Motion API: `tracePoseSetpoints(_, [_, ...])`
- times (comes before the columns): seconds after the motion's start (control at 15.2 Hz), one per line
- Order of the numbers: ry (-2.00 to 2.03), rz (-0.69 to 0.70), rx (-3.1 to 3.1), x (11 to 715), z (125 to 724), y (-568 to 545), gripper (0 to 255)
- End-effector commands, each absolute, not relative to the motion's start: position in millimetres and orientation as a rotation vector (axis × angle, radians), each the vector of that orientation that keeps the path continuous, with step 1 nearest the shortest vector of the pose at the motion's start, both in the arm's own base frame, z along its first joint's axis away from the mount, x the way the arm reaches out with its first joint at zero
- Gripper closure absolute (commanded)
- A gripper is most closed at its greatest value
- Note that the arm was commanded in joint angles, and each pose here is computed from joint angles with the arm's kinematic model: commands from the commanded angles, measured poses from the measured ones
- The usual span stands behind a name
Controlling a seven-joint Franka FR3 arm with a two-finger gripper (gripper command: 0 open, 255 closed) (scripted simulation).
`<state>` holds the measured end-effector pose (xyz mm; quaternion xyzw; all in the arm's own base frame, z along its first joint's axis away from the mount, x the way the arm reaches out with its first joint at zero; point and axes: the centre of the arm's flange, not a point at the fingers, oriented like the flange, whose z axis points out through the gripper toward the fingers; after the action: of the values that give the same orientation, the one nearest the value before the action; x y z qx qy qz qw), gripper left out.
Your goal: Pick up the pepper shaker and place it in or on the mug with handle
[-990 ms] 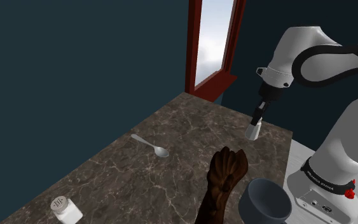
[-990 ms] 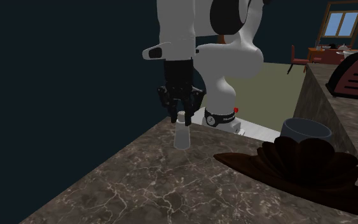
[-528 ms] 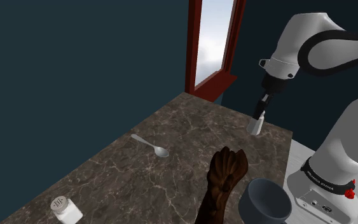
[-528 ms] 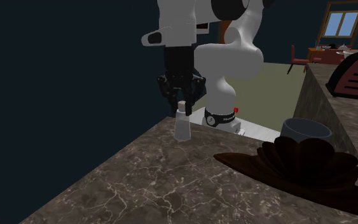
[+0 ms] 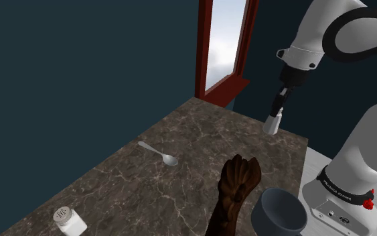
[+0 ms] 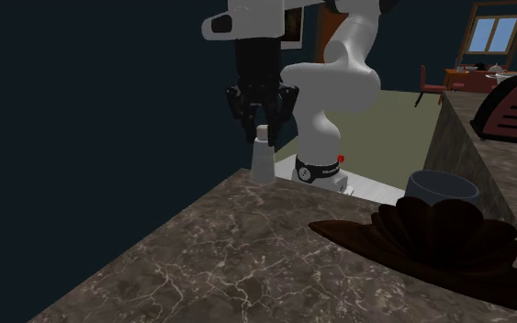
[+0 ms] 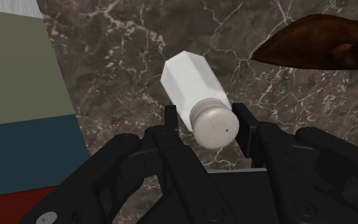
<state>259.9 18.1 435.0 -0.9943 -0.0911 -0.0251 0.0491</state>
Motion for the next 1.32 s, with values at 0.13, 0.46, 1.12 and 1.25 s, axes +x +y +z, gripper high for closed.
tracePoseSetpoints(0.13, [-0.278,-0.076,-3.030,259,457,17,255])
tracePoseSetpoints(0.46, [-0.278,-0.076,-3.030,259,483,17,255])
tracePoseSetpoints(1.12, [-0.278,-0.076,-3.030,259,534,17,255])
tracePoseSetpoints(1.25, [-0.278,-0.076,-3.030,244,537,39,255])
